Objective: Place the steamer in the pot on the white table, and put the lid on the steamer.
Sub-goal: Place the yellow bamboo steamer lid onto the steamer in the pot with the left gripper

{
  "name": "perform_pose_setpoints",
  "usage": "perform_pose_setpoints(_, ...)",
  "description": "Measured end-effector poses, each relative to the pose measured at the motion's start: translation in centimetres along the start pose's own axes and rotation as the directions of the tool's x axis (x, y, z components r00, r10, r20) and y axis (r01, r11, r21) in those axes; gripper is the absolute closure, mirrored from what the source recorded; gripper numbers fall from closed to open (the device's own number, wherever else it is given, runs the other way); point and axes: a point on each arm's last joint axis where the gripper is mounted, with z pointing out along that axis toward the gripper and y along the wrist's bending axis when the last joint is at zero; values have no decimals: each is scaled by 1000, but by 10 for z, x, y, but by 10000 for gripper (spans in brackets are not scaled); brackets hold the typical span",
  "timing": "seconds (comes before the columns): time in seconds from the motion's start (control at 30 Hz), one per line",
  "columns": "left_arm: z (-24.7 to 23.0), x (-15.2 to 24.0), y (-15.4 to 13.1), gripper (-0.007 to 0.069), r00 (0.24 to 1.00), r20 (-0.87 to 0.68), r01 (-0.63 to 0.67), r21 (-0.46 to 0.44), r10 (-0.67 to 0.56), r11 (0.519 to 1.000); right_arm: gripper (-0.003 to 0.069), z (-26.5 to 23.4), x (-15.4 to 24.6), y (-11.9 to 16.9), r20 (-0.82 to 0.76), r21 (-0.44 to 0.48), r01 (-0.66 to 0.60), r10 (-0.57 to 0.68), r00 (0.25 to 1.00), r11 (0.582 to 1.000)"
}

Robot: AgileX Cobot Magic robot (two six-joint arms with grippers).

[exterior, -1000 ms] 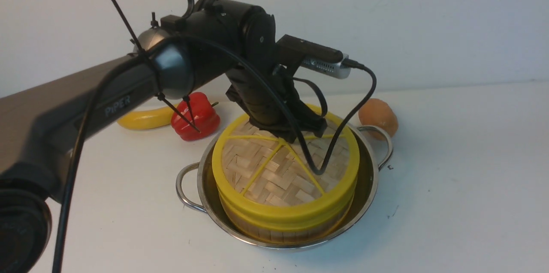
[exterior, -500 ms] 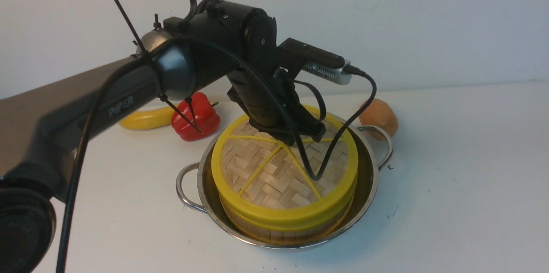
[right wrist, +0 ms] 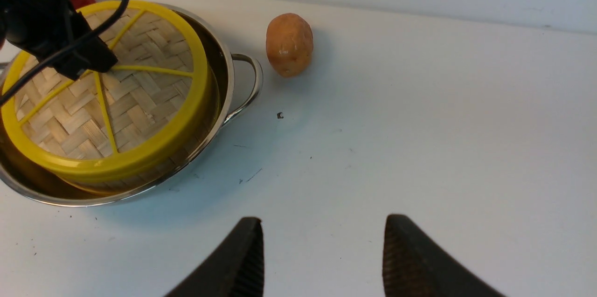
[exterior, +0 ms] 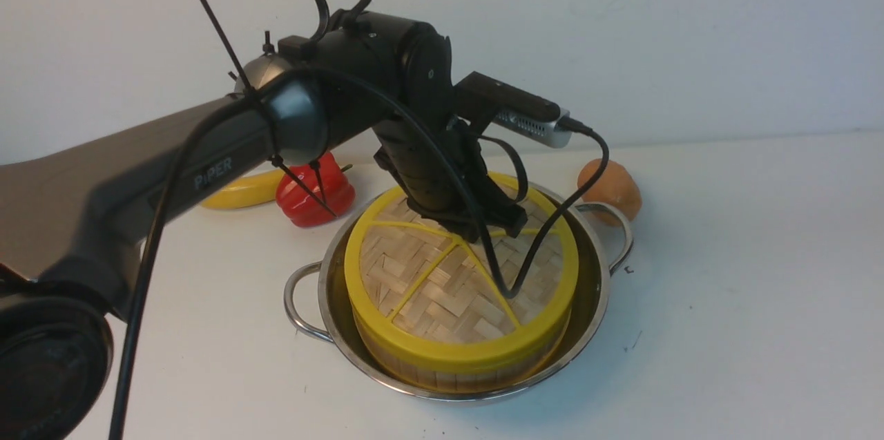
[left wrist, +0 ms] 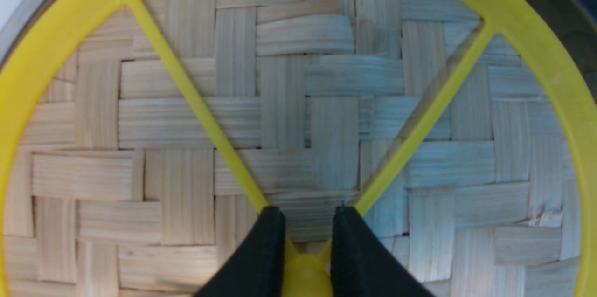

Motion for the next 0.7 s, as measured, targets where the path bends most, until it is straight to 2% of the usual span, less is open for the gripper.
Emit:
perform_pose_setpoints(0.27, 0, 0, 0, 505, 1000, 0, -4, 0, 4, 1000, 305, 0, 0, 0, 0, 0, 0, 0, 1000, 1000)
perform_pose_setpoints(0.37, 0, 0, 0, 480, 1000, 0, -6, 0, 6, 1000, 305, 0, 0, 0, 0, 0, 0, 0, 1000, 1000)
perform_pose_setpoints(0.43, 0, 0, 0, 434, 1000, -1, -11, -1, 11, 1000, 305, 0, 0, 0, 0, 0, 0, 0, 1000, 1000)
perform_pose_setpoints(0.7, 3, 0, 0, 141, 1000, -5, -26, 3, 26, 1000, 305, 0, 0, 0, 0, 0, 0, 0, 1000, 1000)
